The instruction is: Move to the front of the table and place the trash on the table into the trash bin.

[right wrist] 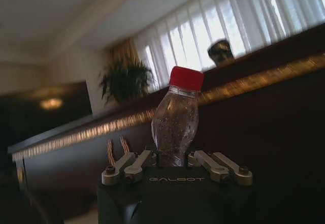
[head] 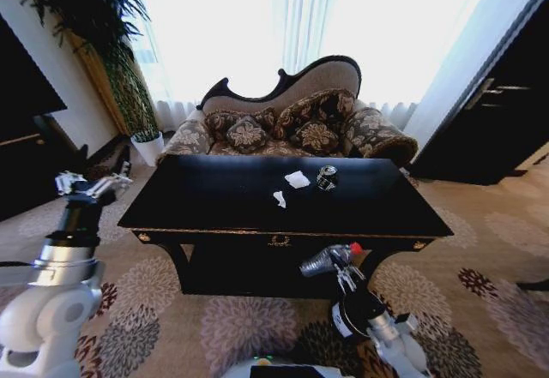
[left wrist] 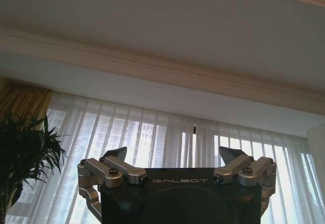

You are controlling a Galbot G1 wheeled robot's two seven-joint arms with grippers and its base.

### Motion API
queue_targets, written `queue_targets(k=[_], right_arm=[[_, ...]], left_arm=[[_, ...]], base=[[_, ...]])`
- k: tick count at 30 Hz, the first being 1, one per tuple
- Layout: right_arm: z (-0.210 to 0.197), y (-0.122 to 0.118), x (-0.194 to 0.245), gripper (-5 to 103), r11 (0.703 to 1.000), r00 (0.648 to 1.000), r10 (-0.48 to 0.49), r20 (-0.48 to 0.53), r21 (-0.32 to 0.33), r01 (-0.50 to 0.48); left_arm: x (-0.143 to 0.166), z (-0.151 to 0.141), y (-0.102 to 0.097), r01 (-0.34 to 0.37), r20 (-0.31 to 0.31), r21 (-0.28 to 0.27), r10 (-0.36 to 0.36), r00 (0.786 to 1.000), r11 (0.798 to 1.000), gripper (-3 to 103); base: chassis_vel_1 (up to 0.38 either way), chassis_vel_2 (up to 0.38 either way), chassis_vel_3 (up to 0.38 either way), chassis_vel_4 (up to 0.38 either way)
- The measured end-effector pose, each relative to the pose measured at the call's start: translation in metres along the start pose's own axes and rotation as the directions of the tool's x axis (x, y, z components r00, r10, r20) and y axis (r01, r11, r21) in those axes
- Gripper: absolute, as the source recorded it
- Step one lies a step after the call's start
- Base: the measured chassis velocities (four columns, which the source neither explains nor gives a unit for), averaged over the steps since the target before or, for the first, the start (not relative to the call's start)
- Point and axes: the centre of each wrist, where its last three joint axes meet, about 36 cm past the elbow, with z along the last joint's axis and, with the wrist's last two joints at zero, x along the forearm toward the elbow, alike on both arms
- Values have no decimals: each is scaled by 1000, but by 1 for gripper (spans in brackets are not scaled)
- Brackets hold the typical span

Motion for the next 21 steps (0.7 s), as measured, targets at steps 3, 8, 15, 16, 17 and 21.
queue_targets(k=[3,8,15,16,17,21], right_arm=[[5,-8,10,22,1000,999,4,-50,30,-2],[23,-29,40,22,979,949,148,-279,177,-101],[36,-45,56,22,937,863,292,-413,304,-172],[38,-49,59,22,923,840,328,-432,337,-187],[39,-51,59,22,912,825,355,-441,357,-202],[52,-46,56,22,844,730,513,-451,421,-333]], left_arm=[[0,-1,0,4,0,-1,-4,1000,1000,100],[2,-3,-1,7,-1,-5,-7,1000,1000,100],[3,-7,1,18,0,-9,-18,1000,1000,100],[3,-7,2,20,-1,-10,-20,1000,1000,100],[3,-6,2,21,-3,-11,-21,1000,1000,100],[5,-4,3,30,-9,-8,-31,999,1000,100]], base=[[0,0,0,0],[0,0,0,0],[0,0,0,0],[0,0,0,0],[0,0,0,0],[0,0,0,0]])
